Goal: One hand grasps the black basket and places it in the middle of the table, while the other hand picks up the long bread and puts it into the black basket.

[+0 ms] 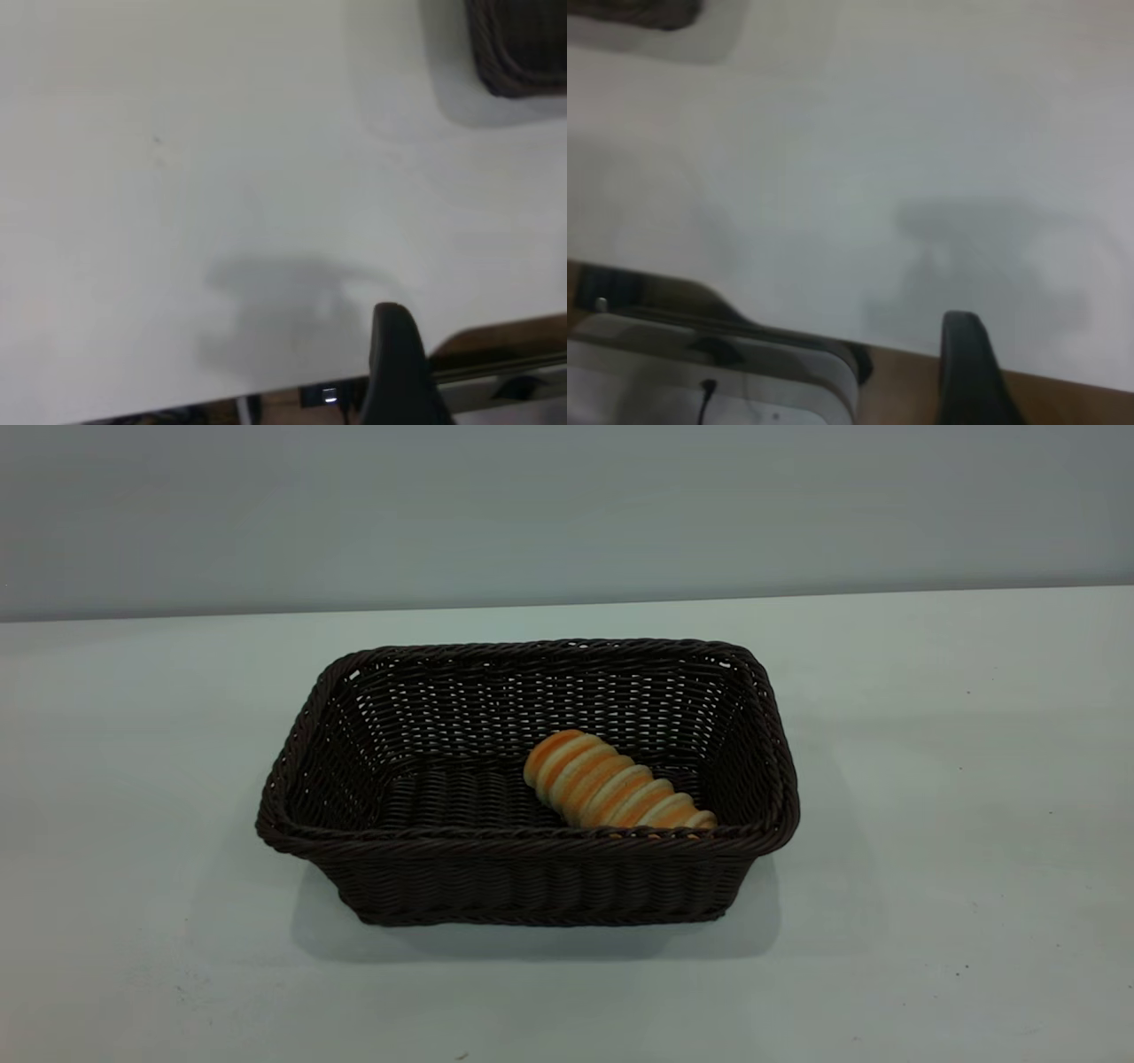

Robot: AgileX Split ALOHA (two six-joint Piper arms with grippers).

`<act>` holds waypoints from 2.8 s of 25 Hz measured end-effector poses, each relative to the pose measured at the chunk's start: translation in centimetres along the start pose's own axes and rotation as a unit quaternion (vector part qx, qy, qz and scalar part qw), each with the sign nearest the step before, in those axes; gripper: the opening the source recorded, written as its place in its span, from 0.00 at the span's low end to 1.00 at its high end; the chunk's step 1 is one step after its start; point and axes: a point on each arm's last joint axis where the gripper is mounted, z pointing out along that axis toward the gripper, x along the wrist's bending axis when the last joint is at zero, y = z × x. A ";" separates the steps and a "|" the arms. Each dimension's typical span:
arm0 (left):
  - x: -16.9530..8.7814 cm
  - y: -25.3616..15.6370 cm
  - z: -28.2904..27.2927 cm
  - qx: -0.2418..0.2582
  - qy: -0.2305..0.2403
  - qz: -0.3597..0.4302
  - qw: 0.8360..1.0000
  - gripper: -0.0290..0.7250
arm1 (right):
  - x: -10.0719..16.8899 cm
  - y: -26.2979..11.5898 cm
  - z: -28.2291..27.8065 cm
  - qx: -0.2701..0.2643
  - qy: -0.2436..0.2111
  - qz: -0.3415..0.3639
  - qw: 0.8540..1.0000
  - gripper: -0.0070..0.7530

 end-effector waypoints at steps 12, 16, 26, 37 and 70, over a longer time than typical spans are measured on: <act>0.4 -7.9 -1.6 -0.101 -0.008 -0.008 0.995 0.74 | 0.9 -6.9 -2.9 -0.098 0.004 -0.022 0.995 0.58; 0.5 -9.9 -1.8 -0.125 -0.009 -0.010 0.992 0.74 | 0.8 -8.5 -3.0 -0.124 -0.006 -0.012 0.992 0.58; 0.5 -12.6 0.0 -0.117 -0.010 -0.024 0.993 0.74 | 0.2 -9.6 -3.1 -0.141 -0.042 0.002 0.989 0.58; 0.5 -12.6 0.3 -0.120 -0.012 -0.037 0.992 0.74 | 0.0 -10.5 -2.8 -0.144 -0.055 0.004 0.988 0.57; 0.7 -14.0 -0.4 -0.171 0.017 -0.068 0.983 0.74 | 0.3 -12.3 -4.0 -0.214 -0.057 0.000 0.975 0.56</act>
